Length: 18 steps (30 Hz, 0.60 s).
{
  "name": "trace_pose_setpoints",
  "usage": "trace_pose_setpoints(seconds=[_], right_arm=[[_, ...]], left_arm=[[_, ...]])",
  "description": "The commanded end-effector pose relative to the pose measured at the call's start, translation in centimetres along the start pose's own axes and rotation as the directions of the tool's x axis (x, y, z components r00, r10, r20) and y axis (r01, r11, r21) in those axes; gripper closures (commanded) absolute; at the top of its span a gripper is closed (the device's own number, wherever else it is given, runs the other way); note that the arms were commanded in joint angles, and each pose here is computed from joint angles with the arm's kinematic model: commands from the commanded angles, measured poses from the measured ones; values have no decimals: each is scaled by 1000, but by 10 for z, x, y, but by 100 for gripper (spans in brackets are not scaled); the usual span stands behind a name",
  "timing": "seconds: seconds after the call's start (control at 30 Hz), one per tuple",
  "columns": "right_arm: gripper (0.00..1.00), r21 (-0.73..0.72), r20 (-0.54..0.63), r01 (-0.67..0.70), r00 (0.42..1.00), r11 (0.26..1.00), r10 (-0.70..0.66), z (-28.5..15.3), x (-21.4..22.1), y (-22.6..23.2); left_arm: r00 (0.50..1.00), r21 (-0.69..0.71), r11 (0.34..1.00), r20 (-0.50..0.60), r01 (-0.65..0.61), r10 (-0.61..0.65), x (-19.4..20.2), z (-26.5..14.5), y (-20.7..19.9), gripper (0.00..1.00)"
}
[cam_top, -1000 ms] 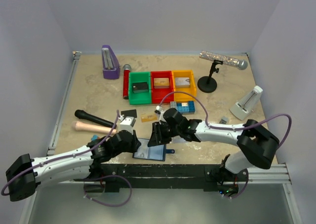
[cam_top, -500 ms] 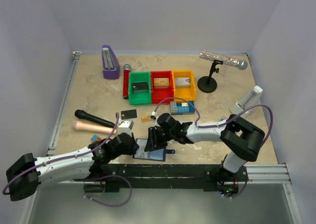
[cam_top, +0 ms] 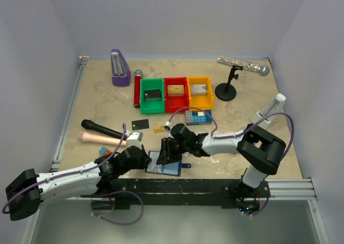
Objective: Take the credit cards out of the card holder
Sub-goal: Remove the credit card from the card holder.
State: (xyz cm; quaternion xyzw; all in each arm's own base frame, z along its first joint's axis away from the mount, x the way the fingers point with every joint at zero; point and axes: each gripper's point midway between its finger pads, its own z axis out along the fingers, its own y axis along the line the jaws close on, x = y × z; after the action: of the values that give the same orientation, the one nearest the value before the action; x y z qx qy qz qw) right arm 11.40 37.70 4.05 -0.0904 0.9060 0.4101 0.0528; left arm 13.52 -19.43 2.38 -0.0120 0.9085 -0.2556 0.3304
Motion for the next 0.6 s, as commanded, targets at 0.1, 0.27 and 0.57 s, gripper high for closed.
trace_pose_setpoints(seconds=[0.1,0.27,0.57], right_arm=[[62,-5,35,-36,999,999,36,5,-5,0],[62,1,33,-52,998,999,52,6,-4,-3],[61,37,37,-71,997,997,70,5,-2,-12]], left_arm=[[1000,-76,997,-7,13,-14,6,-2,20,100],[1000,-83,996,2,25,-25,4,-3,21,100],[1000,-96,995,0,29,-30,5,-4,24,100]])
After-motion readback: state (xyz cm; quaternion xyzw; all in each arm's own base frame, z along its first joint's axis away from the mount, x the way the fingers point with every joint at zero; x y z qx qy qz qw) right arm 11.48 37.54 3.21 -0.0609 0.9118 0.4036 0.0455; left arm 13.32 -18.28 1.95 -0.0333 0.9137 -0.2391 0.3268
